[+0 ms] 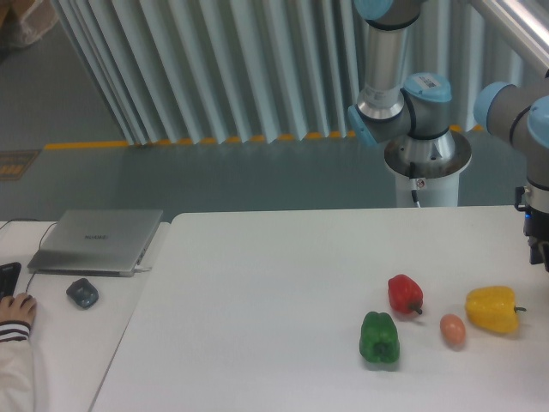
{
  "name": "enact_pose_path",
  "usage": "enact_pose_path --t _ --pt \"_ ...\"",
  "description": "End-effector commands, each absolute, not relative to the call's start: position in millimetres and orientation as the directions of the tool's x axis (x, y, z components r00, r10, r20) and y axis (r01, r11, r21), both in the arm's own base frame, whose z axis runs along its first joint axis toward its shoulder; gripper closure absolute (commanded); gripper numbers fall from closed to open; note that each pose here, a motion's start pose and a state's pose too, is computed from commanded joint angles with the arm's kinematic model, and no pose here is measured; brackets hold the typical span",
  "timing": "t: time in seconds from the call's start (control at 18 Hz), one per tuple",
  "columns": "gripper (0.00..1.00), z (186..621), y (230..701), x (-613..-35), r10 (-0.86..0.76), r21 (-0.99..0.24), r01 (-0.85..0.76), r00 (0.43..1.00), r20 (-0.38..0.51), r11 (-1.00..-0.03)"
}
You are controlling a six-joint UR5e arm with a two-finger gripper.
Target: Place the red peppers in a basket
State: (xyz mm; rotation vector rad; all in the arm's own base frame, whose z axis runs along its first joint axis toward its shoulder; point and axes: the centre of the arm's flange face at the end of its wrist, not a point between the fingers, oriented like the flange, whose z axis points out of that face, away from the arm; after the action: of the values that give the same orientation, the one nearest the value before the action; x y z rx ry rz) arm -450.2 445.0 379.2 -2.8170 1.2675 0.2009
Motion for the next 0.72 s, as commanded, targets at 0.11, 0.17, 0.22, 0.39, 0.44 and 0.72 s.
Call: enact_pose_path --t 0.11,0.17,0.22,0.39,0.44,0.72 --pt "0.0 368 439 -454 -0.718 -0.041 -0.734 0.673 -0.178 -0.678" --pt "0.0 374 437 -453 -0.705 -0.042 -0.722 0.685 -0.186 -0.69" --pt "0.0 376 439 -450 -0.685 -0.037 -0.702 0.704 -0.187 -0.711" --pt "0.0 377 447 -442 -0.558 -0.085 -0.578 0.809 -0.182 -0.811" --pt "0.0 372 453 -432 -0.511 -0.098 -0.53 0.844 -0.163 -0.843" --pt "0.0 355 479 -395 -0.402 -0.12 -0.417 0.907 -0.127 -0.901"
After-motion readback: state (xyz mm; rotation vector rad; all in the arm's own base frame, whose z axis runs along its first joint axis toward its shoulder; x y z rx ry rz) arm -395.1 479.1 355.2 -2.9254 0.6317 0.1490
